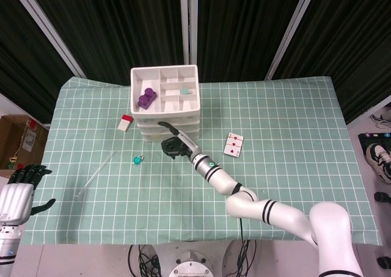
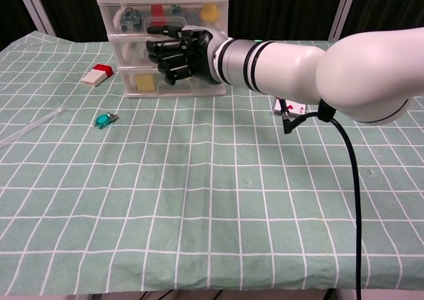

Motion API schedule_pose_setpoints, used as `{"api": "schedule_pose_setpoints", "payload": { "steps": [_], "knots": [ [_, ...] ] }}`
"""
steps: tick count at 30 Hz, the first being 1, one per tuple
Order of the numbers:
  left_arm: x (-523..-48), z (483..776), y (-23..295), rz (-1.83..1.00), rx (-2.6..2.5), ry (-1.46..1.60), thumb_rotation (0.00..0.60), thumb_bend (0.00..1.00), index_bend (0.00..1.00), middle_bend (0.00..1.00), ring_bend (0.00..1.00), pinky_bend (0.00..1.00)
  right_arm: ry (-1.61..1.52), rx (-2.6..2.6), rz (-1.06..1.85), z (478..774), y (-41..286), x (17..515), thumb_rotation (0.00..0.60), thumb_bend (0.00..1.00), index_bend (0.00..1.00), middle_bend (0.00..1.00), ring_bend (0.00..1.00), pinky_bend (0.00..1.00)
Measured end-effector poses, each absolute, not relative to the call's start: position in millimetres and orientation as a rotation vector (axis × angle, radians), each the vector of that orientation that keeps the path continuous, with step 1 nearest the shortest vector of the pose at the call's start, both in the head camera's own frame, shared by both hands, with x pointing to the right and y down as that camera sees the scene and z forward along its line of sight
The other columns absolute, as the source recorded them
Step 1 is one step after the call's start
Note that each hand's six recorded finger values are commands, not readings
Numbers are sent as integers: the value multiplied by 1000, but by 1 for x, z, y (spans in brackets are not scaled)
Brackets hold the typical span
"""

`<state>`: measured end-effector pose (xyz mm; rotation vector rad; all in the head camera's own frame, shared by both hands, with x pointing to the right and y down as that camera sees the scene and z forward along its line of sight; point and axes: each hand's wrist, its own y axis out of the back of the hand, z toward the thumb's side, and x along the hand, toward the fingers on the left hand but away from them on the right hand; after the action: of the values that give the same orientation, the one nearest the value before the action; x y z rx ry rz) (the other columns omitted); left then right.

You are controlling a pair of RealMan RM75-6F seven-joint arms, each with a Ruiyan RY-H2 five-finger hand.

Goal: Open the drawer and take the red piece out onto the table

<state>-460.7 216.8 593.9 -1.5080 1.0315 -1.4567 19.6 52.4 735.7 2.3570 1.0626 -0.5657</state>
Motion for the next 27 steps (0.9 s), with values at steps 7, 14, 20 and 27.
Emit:
{"api": "schedule_pose_setpoints", "payload": {
  "steps": [7, 14, 20, 27],
  "knots": [
    [-461, 594, 216, -1460, -1507, 1029, 600, 0, 287, 225, 161, 202, 1069, 2359, -570, 738, 49, 18, 600, 528, 223, 755, 754, 755],
    [-461, 594, 217, -1460, -1508, 1028, 600, 0, 287, 225, 161, 202, 1064, 2373, -568, 736, 53, 22, 600, 530, 281, 756, 753, 756],
    [-460, 595, 217, -1457, -1511, 1028, 600, 0, 287, 225, 161, 203, 1034, 2398, -562, 730, 65, 26, 600, 531, 288, 755, 752, 756],
    [-460, 596, 217, -1453, -1514, 1028, 600, 0, 287, 225, 161, 203, 972, 2432, -550, 721, 87, 31, 600, 537, 288, 753, 745, 755]
  ]
}}
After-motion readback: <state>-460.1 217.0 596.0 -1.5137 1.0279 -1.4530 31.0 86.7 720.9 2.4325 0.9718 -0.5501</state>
